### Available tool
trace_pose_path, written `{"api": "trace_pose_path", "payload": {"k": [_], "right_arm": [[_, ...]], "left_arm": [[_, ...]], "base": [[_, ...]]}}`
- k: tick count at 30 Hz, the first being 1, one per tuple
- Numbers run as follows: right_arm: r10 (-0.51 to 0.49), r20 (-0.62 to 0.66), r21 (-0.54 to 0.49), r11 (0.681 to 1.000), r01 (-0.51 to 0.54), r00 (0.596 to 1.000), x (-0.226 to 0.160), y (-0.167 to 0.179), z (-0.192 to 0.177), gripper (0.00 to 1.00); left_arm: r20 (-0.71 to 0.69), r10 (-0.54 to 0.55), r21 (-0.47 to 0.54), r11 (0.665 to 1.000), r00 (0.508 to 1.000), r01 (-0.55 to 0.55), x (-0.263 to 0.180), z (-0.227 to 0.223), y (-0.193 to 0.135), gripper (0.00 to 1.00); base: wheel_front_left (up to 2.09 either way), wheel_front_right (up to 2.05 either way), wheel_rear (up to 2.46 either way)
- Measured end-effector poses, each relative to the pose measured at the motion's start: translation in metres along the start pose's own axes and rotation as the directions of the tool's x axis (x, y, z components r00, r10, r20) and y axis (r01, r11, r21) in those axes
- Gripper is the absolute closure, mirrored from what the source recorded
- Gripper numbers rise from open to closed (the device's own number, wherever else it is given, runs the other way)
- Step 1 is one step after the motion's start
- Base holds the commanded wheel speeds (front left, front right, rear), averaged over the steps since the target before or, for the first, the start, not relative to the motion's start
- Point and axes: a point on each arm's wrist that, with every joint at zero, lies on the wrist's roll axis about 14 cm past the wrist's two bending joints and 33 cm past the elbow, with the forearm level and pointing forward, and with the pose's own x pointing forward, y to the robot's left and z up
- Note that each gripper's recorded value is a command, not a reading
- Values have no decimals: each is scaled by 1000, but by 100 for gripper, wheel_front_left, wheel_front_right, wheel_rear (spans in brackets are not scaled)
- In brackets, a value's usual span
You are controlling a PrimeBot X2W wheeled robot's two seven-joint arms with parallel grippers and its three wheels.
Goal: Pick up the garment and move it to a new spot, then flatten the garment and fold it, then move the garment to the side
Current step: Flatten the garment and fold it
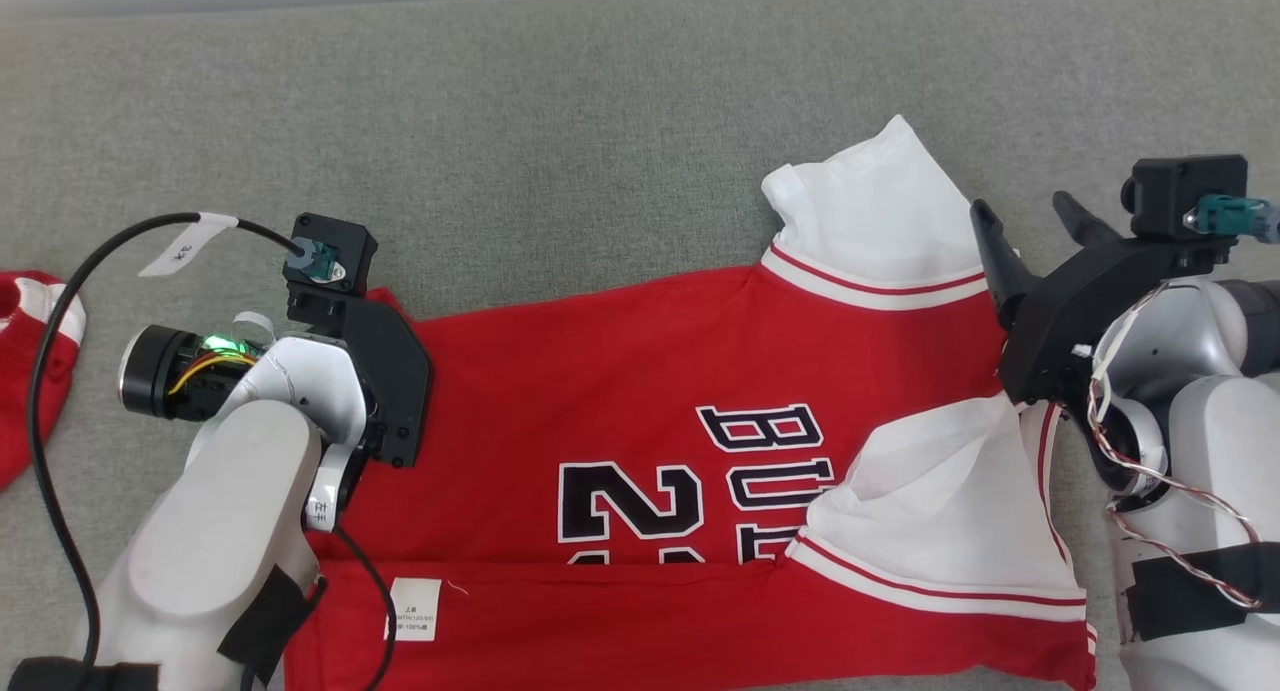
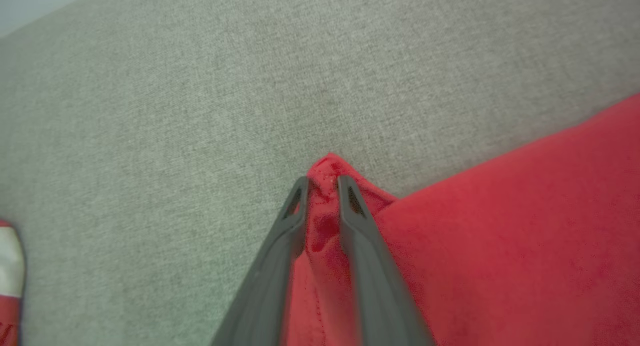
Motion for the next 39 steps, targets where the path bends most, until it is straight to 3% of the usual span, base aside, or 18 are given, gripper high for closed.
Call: {"api": "trace_pose_path", "payload": {"k": [2,15,22,27,28,32,33,34,35,36,37,39], "right_arm": [[-7,-4,-4,1000,7,1000,2,-3,-1,0],[-8,-30,-70,998,5,1000,37,-2,23,0],[-65,-138,-109,993,50,988,72,-17,14,0],[-33,-263,-120,993,1,964,98,3,-17,0],[-28,-272,-120,993,-5,962,101,6,-21,4],[-15,-277,-119,993,-19,961,110,12,-24,0],[-15,-281,-121,992,-20,960,111,13,-27,4],[-14,-282,-119,993,-20,959,113,13,-28,20],[-14,-281,-116,993,-19,960,115,13,-28,51],[-17,-281,-116,993,-16,960,116,13,-28,68],[-18,-284,-115,993,-16,959,117,12,-29,100],[-20,-269,-116,993,-12,963,118,12,-27,100]], "left_arm": [[-5,-2,1,1000,1000,2,4,-2,-1,100],[60,45,-35,998,997,-43,9,-2,7,100],[93,52,-69,997,994,-45,7,-5,5,100],[106,60,-100,994,993,-50,7,-9,7,100],[110,62,-104,993,992,-51,7,-10,8,100],[115,67,-114,992,991,-54,9,-11,10,100],[118,69,-118,991,991,-55,9,-12,10,100],[119,70,-120,991,990,-56,10,-12,11,100],[119,71,-122,991,990,-56,10,-12,11,100],[124,72,-126,990,990,-56,10,-11,12,100],[127,73,-130,990,989,-57,11,-10,12,100],[141,81,-142,988,987,-60,12,-8,13,100]], "base": [[0,0,0],[0,0,0],[0,0,0],[0,0,0],[0,0,0],[0,0,0],[0,0,0],[0,0,0],[0,0,0],[0,0,0],[0,0,0],[0,0,0]]}}
